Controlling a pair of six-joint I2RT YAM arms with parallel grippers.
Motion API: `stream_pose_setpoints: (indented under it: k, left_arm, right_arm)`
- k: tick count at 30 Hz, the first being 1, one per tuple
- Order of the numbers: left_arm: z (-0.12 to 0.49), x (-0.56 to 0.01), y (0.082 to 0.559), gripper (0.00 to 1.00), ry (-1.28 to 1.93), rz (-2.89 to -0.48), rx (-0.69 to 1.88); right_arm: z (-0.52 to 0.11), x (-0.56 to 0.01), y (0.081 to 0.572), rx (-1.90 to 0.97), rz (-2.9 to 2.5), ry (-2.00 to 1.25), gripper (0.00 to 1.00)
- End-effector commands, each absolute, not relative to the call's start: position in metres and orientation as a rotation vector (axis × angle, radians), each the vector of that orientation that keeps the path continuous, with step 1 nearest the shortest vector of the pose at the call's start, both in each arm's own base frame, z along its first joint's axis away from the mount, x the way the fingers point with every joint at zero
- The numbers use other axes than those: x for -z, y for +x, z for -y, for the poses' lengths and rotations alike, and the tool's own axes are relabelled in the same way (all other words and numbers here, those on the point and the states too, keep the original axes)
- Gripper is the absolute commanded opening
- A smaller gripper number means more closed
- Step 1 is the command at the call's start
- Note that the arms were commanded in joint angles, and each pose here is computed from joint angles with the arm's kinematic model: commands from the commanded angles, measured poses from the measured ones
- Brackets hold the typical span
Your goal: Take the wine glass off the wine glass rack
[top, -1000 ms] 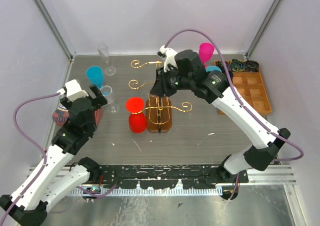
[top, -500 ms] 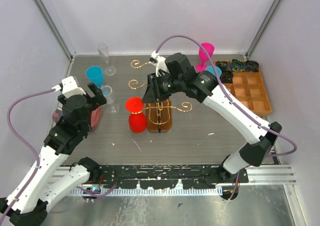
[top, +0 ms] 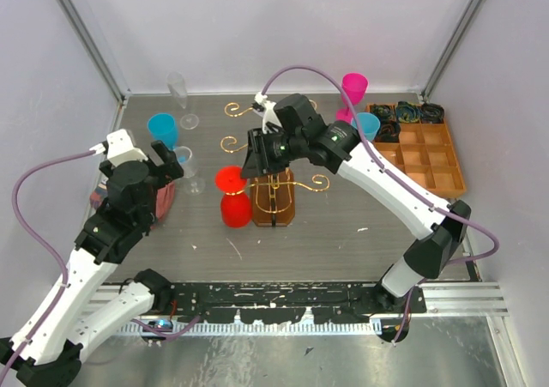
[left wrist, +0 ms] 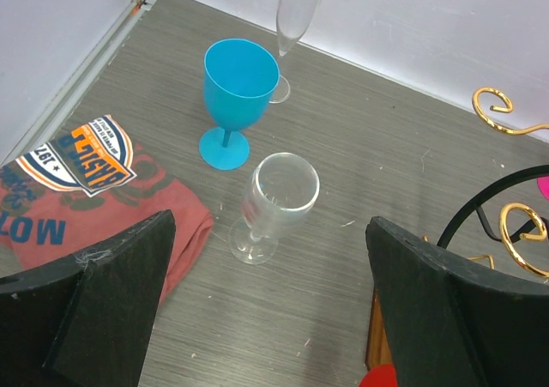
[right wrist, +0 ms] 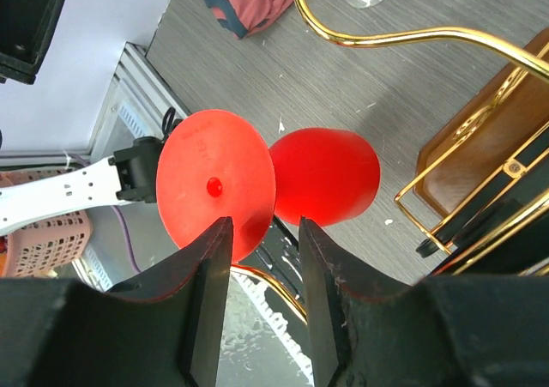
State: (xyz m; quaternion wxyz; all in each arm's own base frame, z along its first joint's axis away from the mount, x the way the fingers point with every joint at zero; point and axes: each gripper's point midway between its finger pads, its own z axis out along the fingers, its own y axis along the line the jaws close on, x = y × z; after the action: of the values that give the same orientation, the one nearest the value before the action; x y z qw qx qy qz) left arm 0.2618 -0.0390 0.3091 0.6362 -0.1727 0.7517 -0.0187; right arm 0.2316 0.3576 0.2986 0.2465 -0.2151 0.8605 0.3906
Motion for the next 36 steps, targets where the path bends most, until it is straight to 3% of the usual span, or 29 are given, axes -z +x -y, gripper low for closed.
stream_pose_setpoints:
  k: [1, 8, 14, 28, 36]
  left_arm:
    - [0.037, -0.324, 0.261, 0.99, -0.411, -1.682, 0.056]
    - [0.036, -0.322, 0.261, 1.0, -0.411, -1.684, 0.048]
    - [0.035, -0.323, 0.26, 1.0, -0.415, -1.681, 0.046]
    - [0.033, -0.325, 0.259, 1.0, -0.439, -1.675, 0.051]
    - [0.034, -0.324, 0.259, 0.99, -0.445, -1.68, 0.061]
  right_arm:
    - [-0.369, -0.302, 0.232, -1.138, -2.32, -0.582, 0.43]
    - [-0.38, -0.305, 0.224, -1.239, -2.302, -0.631, 0.34]
    - [-0.383, -0.317, 0.22, -1.296, -2.262, -0.637, 0.02]
    - [-0.375, -0.351, 0.196, -1.502, -2.19, -0.684, 0.01]
    - [-0.354, -0.344, 0.204, -1.484, -2.242, -0.638, 0.01]
